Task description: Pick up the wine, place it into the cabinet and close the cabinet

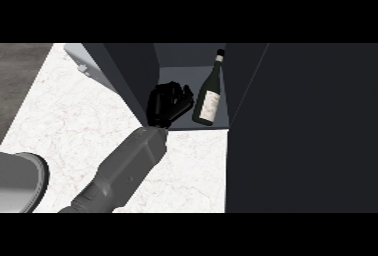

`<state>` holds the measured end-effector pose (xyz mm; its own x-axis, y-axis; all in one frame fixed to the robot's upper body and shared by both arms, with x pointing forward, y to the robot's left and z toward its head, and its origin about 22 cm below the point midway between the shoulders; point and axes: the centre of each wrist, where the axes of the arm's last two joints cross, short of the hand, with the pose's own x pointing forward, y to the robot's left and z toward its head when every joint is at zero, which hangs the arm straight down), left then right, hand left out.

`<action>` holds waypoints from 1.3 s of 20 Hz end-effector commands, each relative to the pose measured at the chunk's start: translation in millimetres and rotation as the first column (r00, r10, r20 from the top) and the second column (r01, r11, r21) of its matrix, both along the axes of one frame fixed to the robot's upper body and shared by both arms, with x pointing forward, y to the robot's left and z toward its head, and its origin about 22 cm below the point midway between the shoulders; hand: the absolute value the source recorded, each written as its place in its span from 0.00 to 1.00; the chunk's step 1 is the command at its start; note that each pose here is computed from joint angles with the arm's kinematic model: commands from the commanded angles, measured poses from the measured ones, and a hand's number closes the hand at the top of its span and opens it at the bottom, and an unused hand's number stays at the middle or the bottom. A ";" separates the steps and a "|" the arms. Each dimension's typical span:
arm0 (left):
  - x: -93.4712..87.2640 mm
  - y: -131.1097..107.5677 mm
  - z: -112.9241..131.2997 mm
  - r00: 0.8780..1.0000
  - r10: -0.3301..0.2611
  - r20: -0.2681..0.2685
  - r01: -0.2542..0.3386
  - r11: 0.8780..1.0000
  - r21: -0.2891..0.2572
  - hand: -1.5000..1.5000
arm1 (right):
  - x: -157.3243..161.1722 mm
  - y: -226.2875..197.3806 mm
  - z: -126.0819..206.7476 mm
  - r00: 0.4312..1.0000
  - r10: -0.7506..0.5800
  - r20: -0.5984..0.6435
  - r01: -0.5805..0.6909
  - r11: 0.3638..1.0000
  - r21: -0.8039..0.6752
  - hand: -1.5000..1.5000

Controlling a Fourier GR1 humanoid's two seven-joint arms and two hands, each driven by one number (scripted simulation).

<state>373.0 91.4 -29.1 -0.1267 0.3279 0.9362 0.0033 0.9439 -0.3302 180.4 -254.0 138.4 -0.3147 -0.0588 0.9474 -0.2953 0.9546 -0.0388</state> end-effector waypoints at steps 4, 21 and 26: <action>21.5 9.9 10.2 1.000 0.011 -0.019 -0.011 1.000 -0.011 1.00 | -7.7 3.7 -2.7 1.000 0.006 0.010 -0.006 1.000 0.002 0.00; 14.2 23.9 -9.2 0.987 0.159 -0.039 -0.158 0.987 0.028 1.00 | 8.7 8.3 2.8 0.999 0.040 0.015 -0.040 0.999 -0.017 0.00; 19.6 22.5 -2.5 0.977 0.206 0.049 -0.209 0.976 0.061 0.00 | 10.5 0.3 -4.6 1.000 0.006 0.020 -0.005 1.000 -0.023 0.00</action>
